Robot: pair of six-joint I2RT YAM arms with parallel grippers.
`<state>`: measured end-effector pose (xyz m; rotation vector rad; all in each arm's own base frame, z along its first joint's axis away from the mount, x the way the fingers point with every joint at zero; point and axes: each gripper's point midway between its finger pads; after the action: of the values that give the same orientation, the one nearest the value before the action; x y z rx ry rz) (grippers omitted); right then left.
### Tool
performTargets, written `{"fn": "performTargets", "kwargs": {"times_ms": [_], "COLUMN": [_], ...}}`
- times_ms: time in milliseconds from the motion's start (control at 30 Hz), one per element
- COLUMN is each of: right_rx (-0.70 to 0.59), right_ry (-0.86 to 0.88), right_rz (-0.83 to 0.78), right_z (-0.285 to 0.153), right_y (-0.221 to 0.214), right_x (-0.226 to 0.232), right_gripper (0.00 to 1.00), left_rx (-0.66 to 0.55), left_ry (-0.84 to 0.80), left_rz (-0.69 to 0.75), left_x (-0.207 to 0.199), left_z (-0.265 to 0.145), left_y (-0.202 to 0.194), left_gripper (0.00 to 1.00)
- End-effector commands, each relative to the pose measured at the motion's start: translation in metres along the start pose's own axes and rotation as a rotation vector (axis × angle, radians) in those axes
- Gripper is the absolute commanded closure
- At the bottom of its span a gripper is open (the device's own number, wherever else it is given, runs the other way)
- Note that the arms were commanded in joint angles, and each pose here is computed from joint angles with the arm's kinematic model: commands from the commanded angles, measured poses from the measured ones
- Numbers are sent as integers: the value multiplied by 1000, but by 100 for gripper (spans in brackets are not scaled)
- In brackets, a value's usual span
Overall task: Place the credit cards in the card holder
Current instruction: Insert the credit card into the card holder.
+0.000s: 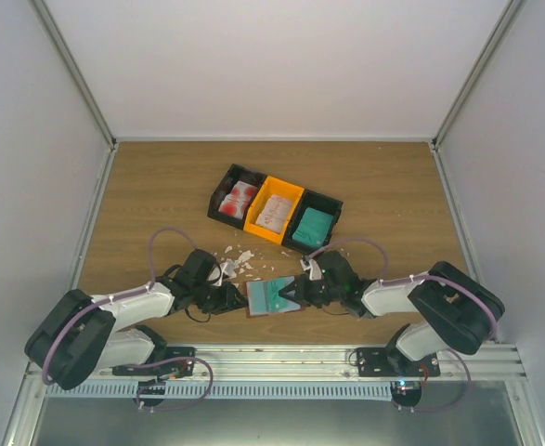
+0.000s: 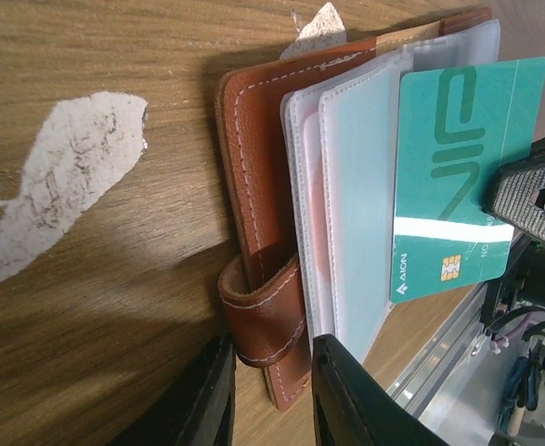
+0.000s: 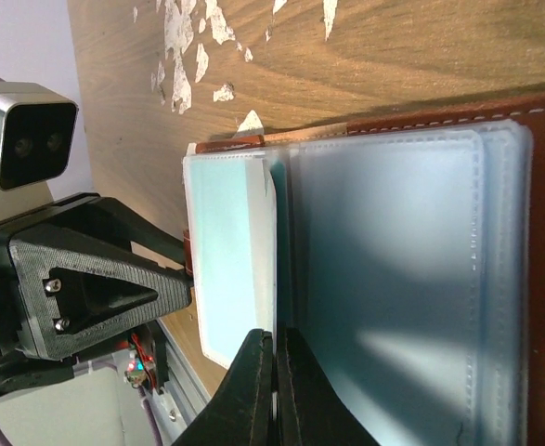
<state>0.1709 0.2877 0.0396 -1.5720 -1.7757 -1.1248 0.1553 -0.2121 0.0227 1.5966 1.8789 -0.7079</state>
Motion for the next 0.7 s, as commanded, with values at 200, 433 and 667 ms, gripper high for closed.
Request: {"fn": "performTargets", "kwargs": {"times_ms": [200,433,667], "right_rx": [13,86,129], "right_ry": [-34,16,-1], "right_rz": [-80,-80,-58], "right_z": [-16,-5,3], "right_y": [11,3,0], "right_x": [0,2,-3], "right_gripper": [99,99,99], "left_rx": [-13,5,15], "left_ry": [-6,-13,-18], "left_rz": [6,1,3], "left_x": [-3,-3,-5], "left_z": [1,3,4], "left_y": [4,2,1], "left_gripper": [76,76,76]}}
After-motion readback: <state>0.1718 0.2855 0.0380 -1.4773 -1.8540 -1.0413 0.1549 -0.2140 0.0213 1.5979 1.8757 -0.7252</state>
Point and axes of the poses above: each gripper's point midway between its finger pads, its own z axis out along the fingers, its own x axis along the line the jaws close on, y = z × x, and after that the axes turned 9 degrees about -z, right-handed
